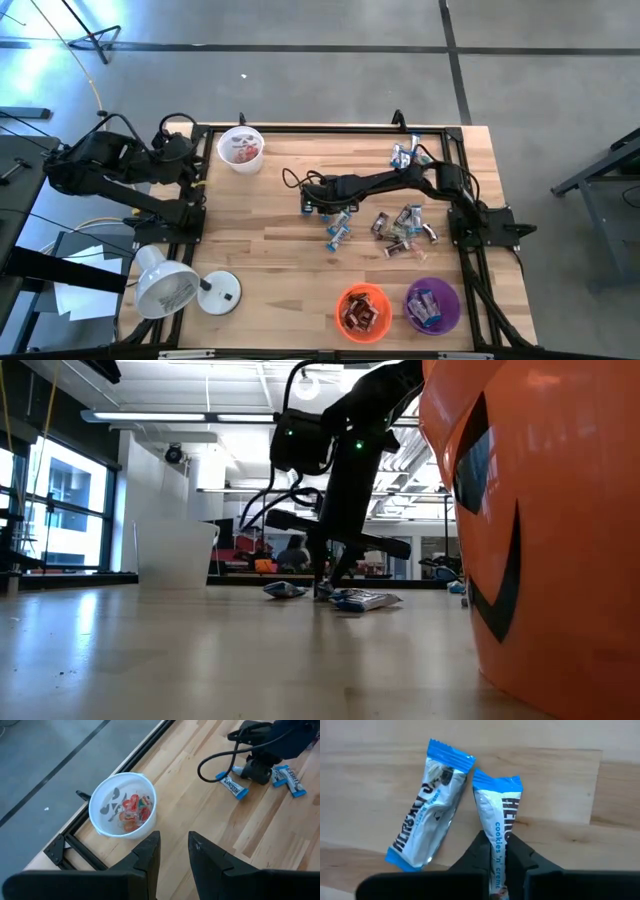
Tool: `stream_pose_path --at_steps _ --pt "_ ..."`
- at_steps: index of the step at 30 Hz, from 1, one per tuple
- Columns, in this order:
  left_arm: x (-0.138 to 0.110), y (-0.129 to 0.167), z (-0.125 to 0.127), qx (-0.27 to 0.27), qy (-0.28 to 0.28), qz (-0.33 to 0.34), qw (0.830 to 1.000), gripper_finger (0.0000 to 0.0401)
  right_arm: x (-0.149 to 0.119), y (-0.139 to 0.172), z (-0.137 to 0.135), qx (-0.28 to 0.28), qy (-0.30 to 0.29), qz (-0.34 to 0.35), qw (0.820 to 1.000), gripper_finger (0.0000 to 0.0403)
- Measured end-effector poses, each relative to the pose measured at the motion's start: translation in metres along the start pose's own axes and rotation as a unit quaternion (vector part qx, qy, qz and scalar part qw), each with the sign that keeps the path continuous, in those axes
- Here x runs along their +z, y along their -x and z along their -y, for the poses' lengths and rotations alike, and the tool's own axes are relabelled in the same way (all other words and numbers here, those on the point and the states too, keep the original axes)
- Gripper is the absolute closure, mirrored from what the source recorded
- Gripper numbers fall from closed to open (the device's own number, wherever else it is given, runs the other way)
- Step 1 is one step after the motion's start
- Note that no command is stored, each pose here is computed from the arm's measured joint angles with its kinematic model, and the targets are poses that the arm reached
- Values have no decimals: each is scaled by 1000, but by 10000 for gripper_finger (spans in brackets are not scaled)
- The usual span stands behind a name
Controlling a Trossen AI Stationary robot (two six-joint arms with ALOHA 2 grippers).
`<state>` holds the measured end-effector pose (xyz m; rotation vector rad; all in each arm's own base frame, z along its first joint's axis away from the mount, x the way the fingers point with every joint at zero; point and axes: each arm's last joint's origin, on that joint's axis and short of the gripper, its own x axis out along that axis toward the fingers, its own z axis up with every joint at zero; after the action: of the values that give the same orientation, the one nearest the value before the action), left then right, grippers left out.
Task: Organize candy in baskets
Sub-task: Put the white chocolate into the purple bucket
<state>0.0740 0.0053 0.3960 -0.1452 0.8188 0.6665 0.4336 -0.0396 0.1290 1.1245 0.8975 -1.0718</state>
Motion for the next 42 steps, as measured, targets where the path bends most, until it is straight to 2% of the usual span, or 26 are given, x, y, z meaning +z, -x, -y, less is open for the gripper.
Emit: stream_pose_path --at_steps 5,10,16,21,27,31,35,42 --pt "0 0 0 0 6 0 1000 313 1 6 0 7 20 -18 1000 378" --pt "0 0 0 0 7 0 1000 313 2 26 0 22 59 -29 998 397" --pt "0 0 0 0 3 0 1000 313 6 83 -5 96 84 -32 991 393" --pt "0 0 0 0 -1 0 1000 313 -6 149 -1 171 105 -39 979 399" --pt "0 0 0 -1 4 -1 1000 313 -38 217 15 238 87 -69 965 397" --pt "0 0 0 0 20 0 1000 313 -70 246 28 253 72 -109 959 397" --pt "1 0 0 11 45 11 999 313 -105 266 47 229 57 -154 959 397" --pt "4 0 0 25 102 38 994 313 -175 290 89 140 48 -261 954 396"
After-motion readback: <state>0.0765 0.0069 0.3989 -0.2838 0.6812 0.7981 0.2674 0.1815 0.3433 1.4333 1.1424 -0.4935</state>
